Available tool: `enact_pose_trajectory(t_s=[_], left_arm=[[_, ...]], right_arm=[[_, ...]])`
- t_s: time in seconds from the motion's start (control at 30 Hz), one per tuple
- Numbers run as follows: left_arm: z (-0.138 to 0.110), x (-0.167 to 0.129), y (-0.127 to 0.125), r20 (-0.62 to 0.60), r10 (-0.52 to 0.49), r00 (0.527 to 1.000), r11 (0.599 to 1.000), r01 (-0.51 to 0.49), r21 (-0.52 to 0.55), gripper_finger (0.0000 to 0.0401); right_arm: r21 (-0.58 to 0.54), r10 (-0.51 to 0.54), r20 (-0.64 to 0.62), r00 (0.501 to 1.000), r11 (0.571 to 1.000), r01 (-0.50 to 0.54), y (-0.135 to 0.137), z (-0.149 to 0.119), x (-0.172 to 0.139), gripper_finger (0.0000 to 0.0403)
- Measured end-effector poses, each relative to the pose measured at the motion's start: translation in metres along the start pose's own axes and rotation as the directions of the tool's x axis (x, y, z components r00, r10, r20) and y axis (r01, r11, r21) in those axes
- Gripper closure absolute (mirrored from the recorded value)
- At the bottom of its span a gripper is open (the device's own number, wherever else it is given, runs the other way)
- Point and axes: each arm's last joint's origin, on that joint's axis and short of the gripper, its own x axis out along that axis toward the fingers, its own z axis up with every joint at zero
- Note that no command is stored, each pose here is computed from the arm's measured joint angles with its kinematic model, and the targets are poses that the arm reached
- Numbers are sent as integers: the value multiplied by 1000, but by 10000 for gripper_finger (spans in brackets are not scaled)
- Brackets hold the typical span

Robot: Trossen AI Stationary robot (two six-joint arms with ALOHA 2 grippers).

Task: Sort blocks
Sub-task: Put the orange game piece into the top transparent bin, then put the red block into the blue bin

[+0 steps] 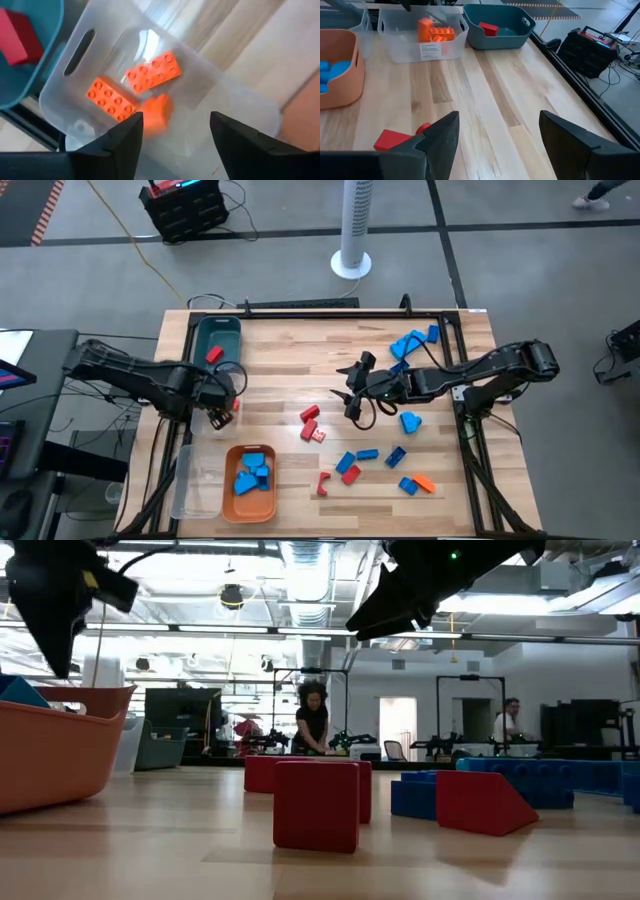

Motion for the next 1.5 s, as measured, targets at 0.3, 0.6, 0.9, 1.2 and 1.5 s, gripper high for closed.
enact_pose_trajectory(t_s=[0.3, 0.6, 0.9, 1.2, 1.5], left_arm=[[51, 15, -43, 204, -197, 959, 966, 153, 210, 164], [116, 61, -85, 209, -174, 962, 938, 97, 332, 164], [157, 87, -109, 190, -142, 971, 926, 62, 373, 163], [172, 116, -111, 173, -169, 970, 917, 90, 390, 163], [173, 120, -112, 169, -239, 956, 905, 156, 396, 163]], right_arm=[[17, -11, 6, 1000, 1000, 11, -4, 1, 2, 123], [4, 1, -13, 1000, 1000, 0, -1, -1, 0, 123], [-7, -1, -32, 1000, 1000, 1, -1, -3, 0, 123], [-15, -2, -35, 999, 1000, 2, -1, -4, 0, 123], [-15, -3, -36, 999, 1000, 3, -1, -4, 0, 123]])
